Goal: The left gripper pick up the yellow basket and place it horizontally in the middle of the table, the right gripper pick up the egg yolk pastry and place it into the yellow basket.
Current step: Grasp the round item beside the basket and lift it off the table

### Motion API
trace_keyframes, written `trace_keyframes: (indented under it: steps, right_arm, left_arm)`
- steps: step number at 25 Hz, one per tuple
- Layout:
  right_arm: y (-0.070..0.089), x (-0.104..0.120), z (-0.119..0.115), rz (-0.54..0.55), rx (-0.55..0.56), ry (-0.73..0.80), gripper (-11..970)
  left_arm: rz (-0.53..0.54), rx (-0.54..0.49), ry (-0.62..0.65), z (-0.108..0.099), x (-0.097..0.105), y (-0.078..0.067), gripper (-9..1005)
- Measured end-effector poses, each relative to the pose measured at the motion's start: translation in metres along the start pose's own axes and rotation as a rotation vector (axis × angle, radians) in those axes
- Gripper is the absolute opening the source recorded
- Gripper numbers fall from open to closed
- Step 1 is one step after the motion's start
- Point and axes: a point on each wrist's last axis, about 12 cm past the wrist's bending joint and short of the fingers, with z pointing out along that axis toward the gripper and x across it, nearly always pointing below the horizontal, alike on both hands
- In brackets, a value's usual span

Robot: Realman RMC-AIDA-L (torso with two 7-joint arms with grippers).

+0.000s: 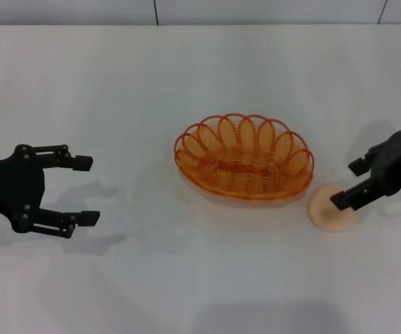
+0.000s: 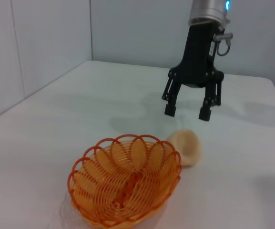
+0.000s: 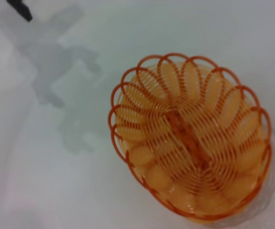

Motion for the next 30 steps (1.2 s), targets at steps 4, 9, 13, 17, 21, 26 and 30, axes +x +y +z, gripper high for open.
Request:
trace_keyframes:
  steps: [4,9,13,17,21,26,30]
  right_arm:
    - [0.001,-0.001,0.012,0.002,0.011,0.025,812]
    - [-0.005,0.002,0.022,0.028,0.053,0.059,801]
    - [-0.007,0.006,0.024,0.043,0.052,0.071,792]
    - [-0.007,0.007,0.025,0.048,0.049,0.065,783]
    - [-0.007,0.007,0.028,0.039,0.052,0.061,709]
    - [-0.006,0.006,0.03,0.028,0.052,0.061,617]
    - [-0.006,0.005,0.031,0.027,0.055,0.051,346]
  left_arm:
    - [0.0,0.001,-0.001,0.001,0.0,0.0,890]
    - [0.003,-0.007,0.001,0.002,0.0,0.001,890]
    - [0.004,-0.017,0.003,0.002,0.001,0.002,890]
    - [0.008,-0.018,0.004,0.003,0.001,0.002,890]
    - [0.009,-0.021,0.005,0.003,0.001,0.002,889]
    - [0.009,-0.032,0.01,0.003,0.002,0.003,889]
    - [0.009,-0.024,0.017,0.004,0.002,0.003,889]
